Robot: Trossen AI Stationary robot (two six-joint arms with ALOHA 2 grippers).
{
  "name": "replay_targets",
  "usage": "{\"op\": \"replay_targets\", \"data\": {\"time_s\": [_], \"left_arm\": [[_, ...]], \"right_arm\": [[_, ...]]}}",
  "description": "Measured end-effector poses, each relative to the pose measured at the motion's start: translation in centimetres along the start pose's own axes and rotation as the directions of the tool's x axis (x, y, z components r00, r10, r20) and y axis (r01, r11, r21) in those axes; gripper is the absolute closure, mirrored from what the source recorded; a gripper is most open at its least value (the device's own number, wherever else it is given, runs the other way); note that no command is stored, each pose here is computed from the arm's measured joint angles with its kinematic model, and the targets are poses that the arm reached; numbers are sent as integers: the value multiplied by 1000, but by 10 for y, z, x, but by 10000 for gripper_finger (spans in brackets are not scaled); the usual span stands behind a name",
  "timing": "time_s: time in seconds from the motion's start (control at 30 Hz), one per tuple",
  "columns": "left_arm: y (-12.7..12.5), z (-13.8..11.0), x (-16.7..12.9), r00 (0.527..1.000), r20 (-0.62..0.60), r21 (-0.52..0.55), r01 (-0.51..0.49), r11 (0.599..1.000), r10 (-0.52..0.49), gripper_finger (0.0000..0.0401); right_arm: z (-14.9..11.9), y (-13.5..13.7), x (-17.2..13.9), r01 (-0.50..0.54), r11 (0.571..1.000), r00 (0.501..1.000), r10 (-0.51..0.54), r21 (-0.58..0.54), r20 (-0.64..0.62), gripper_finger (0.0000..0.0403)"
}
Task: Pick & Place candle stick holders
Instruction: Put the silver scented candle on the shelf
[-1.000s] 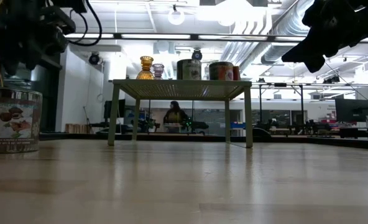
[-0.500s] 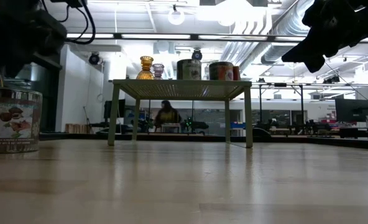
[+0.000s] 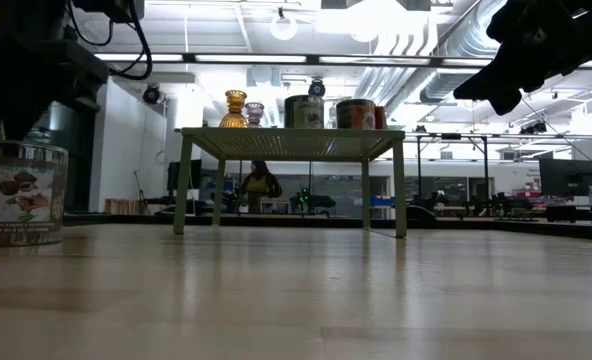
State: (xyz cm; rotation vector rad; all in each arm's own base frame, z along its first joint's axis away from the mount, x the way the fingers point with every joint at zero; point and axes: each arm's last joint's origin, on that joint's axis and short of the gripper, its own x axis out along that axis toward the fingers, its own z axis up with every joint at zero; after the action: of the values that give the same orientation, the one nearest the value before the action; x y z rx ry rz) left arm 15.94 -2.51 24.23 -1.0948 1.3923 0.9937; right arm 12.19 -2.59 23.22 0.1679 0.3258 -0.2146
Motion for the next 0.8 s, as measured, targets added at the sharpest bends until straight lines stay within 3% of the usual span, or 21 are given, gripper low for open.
{"op": "replay_targets", "data": {"time_s": [0.27,0.5,0.8], "left_arm": [[1,1,27,998,-54,-4,21,1000,-21,215],[3,1,28,999,-43,-5,17,1000,-17,217],[4,1,28,999,-43,7,23,1000,-23,300]], "right_arm": [[0,1,0,-22,1000,1000,22,0,-3,399],[0,1,0,-23,1000,1000,23,0,-3,402],[0,1,0,-22,1000,1000,22,0,-3,401]]}}
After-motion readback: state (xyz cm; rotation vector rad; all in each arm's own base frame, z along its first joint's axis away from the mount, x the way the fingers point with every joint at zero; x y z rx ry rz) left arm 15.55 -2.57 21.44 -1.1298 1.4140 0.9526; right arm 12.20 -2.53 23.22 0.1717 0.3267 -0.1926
